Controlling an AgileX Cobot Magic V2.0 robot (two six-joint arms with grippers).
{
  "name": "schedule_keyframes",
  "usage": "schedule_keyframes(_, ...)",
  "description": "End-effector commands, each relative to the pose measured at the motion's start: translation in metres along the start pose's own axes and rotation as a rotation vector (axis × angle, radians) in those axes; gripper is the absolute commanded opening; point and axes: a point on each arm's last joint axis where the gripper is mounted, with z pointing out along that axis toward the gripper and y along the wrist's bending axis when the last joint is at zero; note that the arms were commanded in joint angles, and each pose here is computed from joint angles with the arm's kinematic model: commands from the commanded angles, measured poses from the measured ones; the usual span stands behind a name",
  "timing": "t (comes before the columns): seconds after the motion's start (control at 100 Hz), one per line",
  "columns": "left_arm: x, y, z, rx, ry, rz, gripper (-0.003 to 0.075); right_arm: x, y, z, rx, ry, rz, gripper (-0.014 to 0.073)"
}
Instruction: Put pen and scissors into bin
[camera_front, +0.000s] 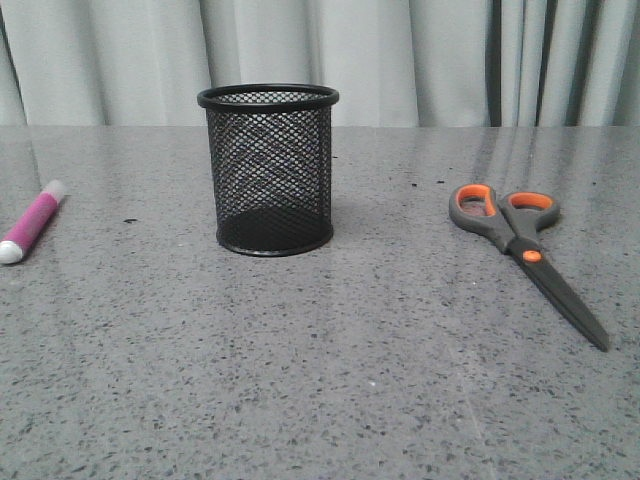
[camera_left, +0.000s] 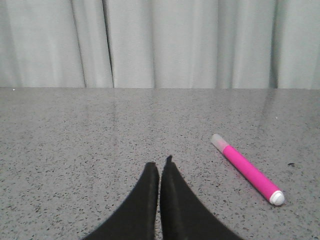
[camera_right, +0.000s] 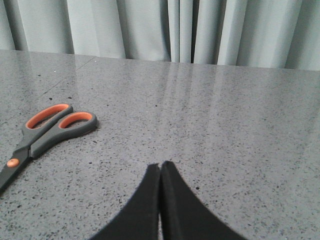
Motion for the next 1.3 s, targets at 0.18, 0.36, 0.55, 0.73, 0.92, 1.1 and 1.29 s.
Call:
schedule_keyframes(0.18, -0.001, 0.001, -0.002, -0.008, -0.086, -0.013, -0.002, -0.006, -0.001, -0.002, 0.011, -0.104, -0.015, -0.0065)
schedule_keyframes(0.36, -0.001, 0.001, -0.002, -0.008, -0.086, -0.013, -0.002, -0.006, -0.001, -0.002, 0.011, -0.104, -0.015, -0.0065)
schedule_keyframes(0.55, -0.001, 0.001, -0.002, -0.008, -0.086, -0.013, -0.002, -0.006, -0.001, -0.002, 0.011, -0.104, -0.015, -0.0065)
schedule_keyframes(0.73, -0.001, 0.001, -0.002, -0.008, -0.086, -0.013, -0.002, -0.006, -0.001, -0.002, 0.011, -0.104, -0.015, -0.0065)
schedule_keyframes(0.92, -0.002, 0.001, -0.002, -0.009, -0.096, -0.013, -0.002, -0.008, -0.001, -0.002, 0.012, -0.132, -0.015, -0.0065)
schedule_keyframes(1.1, -0.002, 0.001, -0.002, -0.009, -0.098, -0.015, -0.002, -0.014, -0.001, -0.003, 0.013, -0.195, 0.027, -0.0065)
schedule_keyframes(1.29, -0.002, 0.001, -0.002, -0.002, -0.105, -0.263, -0.002, -0.016, -0.003, -0.003, 0.004, -0.221, 0.273, -0.0065)
